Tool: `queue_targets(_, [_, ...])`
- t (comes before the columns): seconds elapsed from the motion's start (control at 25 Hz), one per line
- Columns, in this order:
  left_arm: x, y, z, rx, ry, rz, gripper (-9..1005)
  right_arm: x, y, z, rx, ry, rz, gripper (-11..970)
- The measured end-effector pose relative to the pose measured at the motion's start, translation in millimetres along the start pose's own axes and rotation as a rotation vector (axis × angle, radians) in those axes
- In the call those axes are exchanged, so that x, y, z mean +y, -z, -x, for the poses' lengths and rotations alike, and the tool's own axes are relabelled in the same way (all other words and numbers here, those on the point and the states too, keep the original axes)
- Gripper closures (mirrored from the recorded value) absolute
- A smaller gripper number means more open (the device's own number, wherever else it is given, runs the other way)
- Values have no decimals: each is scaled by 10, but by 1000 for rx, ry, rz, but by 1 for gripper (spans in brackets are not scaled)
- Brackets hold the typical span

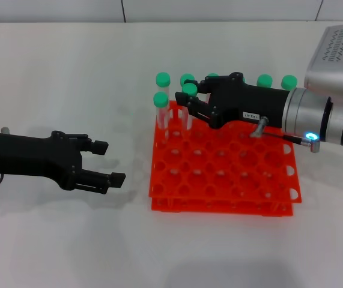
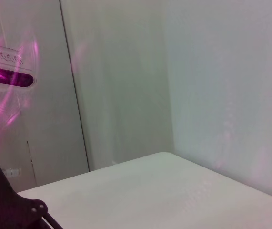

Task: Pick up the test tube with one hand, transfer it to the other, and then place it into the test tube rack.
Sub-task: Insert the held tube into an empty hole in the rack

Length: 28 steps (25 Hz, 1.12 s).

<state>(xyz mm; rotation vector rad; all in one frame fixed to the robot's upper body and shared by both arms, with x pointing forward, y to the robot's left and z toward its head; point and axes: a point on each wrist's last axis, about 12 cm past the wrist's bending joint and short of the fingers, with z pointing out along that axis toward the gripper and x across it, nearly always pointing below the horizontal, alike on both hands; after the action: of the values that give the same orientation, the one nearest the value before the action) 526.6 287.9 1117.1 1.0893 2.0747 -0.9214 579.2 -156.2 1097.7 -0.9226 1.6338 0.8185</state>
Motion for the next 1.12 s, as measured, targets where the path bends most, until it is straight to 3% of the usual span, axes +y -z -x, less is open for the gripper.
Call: queue_targets(1.12, [9,-10,23,1,-5,1,108,1,-4,17,-2,11,10,685])
